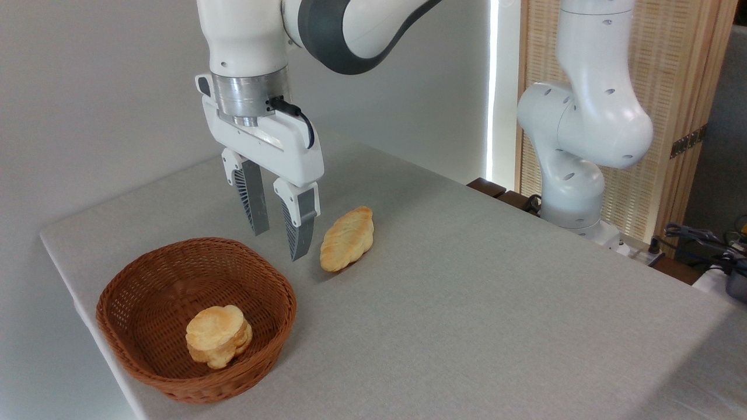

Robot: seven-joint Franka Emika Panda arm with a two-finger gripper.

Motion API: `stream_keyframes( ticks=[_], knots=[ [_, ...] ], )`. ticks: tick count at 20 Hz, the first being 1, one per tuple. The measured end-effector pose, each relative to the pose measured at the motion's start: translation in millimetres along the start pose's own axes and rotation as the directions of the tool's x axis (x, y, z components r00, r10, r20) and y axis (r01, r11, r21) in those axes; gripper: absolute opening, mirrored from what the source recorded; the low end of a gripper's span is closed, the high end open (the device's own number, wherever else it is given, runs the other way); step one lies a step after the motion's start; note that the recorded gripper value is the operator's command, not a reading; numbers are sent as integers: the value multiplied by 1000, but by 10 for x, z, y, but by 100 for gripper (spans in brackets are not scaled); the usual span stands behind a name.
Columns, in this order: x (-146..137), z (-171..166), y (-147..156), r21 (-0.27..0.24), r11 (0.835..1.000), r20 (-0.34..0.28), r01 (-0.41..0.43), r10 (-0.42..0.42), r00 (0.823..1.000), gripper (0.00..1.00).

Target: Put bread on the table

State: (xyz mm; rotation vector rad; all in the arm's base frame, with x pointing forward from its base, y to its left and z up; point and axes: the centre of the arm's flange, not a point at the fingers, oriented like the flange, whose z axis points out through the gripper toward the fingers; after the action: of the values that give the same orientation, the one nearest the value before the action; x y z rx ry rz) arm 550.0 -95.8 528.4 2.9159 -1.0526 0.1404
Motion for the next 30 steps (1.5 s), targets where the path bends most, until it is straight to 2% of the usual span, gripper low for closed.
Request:
stream_keyframes(
  ticks=[1, 15, 24, 30],
  knots=[
    [28, -78, -15, 9, 1000, -15, 0, 0, 1000, 100],
    [37, -39, -30, 5, 1000, -10, 1, -1, 1000, 100],
    [314, 208, -204, 12, 1000, -86, 21, -20, 996, 100],
    [474, 622, -362, 31, 999, -113, 34, -30, 993, 100]
  ],
)
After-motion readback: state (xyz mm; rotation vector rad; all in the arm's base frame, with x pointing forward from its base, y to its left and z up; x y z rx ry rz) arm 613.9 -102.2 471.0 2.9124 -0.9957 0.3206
